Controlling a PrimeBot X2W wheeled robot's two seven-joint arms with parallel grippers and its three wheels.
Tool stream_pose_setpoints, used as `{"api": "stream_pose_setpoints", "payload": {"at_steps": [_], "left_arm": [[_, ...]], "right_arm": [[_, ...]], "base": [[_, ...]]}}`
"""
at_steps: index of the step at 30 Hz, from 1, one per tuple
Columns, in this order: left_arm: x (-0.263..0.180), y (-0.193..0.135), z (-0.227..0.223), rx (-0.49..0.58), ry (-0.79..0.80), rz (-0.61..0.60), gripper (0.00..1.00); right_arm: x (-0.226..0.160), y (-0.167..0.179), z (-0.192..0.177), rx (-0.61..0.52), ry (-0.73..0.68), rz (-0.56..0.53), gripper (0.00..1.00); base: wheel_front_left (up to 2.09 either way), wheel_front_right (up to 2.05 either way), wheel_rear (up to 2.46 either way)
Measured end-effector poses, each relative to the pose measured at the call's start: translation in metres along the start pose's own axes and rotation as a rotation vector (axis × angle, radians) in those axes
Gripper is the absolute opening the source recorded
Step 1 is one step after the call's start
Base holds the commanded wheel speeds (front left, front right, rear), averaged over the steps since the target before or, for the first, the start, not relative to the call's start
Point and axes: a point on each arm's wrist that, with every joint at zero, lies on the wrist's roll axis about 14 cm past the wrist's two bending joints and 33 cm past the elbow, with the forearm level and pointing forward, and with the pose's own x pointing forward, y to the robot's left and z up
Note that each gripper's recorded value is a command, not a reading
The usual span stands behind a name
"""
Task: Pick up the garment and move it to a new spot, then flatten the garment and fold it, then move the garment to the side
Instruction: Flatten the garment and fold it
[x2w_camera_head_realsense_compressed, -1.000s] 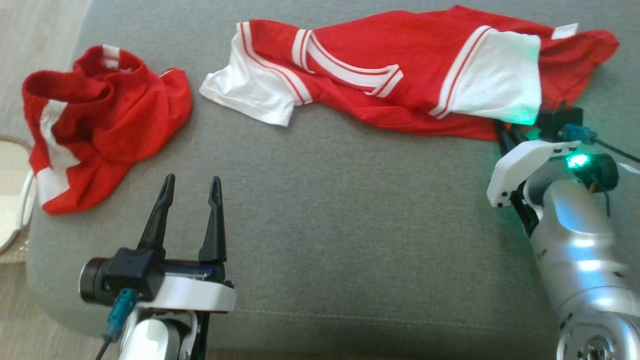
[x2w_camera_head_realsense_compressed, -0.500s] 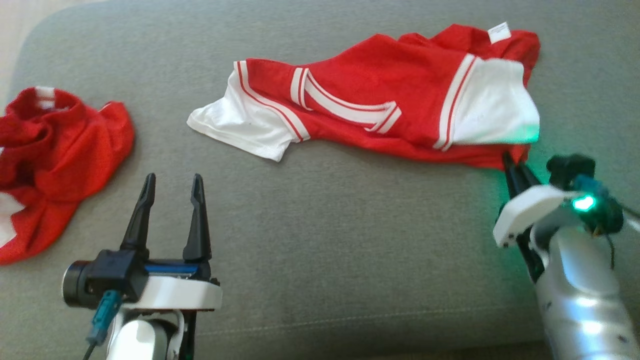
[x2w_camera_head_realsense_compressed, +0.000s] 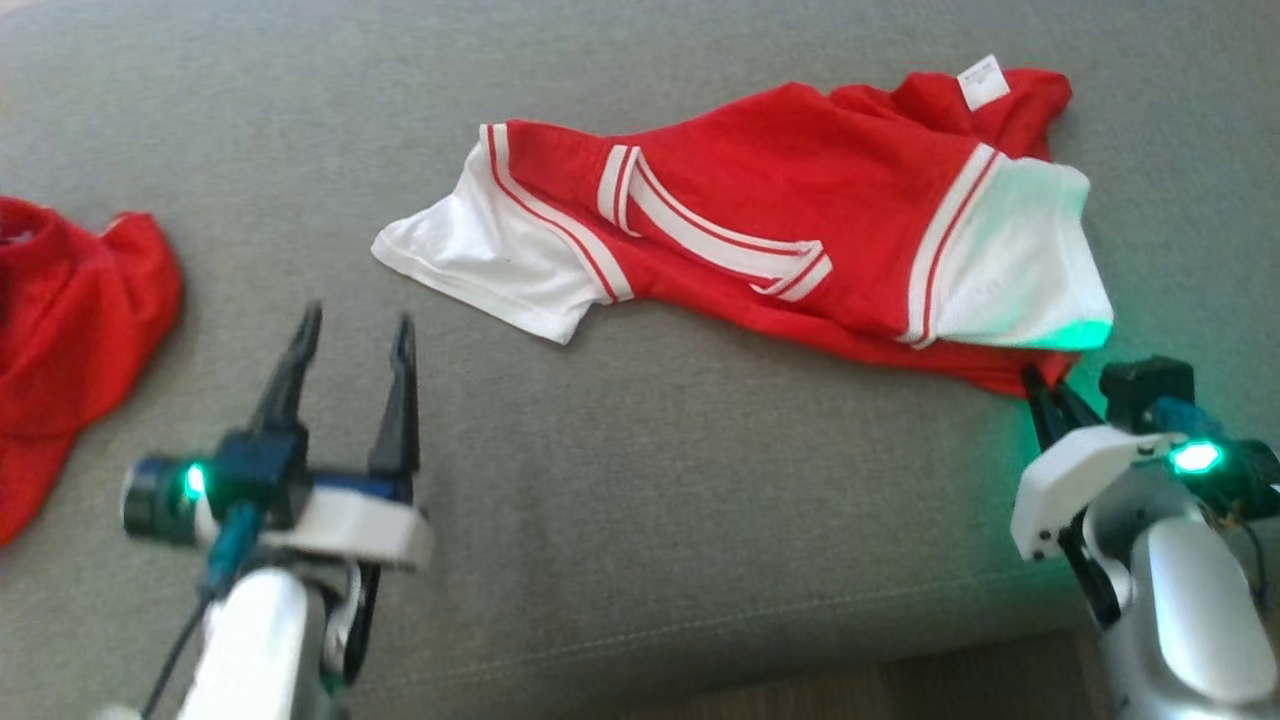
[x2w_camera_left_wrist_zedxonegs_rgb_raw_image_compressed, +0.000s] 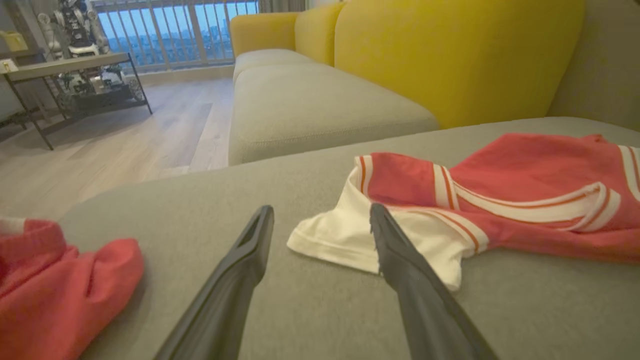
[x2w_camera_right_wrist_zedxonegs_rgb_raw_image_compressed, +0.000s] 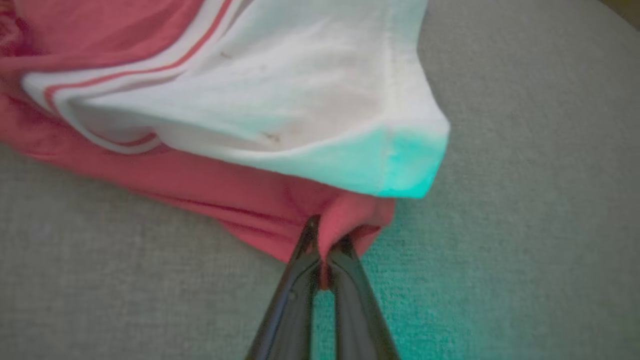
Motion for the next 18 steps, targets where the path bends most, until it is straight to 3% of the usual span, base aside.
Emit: {"api": "stream_pose_setpoints", "payload": {"at_steps": [1, 2, 3, 7, 11, 15, 18], "left_arm": [[0.008, -0.002, 0.004, 0.01, -0.017, -0.014, 1.0], [0.014, -0.005, 0.008, 0.017, -0.03, -0.03, 1.0], [0.02, -0.011, 0.01, 0.022, -0.042, -0.057, 1.0], [0.037, -0.044, 0.016, 0.118, -0.079, -0.227, 1.0], [0.058, -0.091, 0.035, 0.263, -0.179, -0.45, 1.0], [0.066, -0.148, 0.05, 0.301, -0.27, -0.648, 1.0], [0.058, -0.182, 0.032, 0.338, -0.254, -0.797, 1.0]], "right_arm": [[-0.004, -0.002, -0.003, -0.008, 0.017, -0.005, 0.0], [-0.008, -0.004, -0.006, -0.011, 0.033, -0.01, 0.08], [-0.012, -0.006, -0.008, -0.01, 0.041, -0.015, 1.0], [-0.024, -0.014, -0.001, -0.005, 0.018, -0.036, 1.0], [-0.029, -0.013, 0.031, -0.005, -0.102, -0.031, 1.0], [-0.032, -0.015, 0.044, 0.0, -0.168, -0.035, 1.0], [-0.038, -0.025, 0.048, 0.01, -0.204, -0.063, 1.0]], "base": [[0.0, 0.0, 0.0], [0.0, 0.0, 0.0], [0.0, 0.0, 0.0], [0.0, 0.0, 0.0], [0.0, 0.0, 0.0], [0.0, 0.0, 0.0], [0.0, 0.0, 0.0]]}}
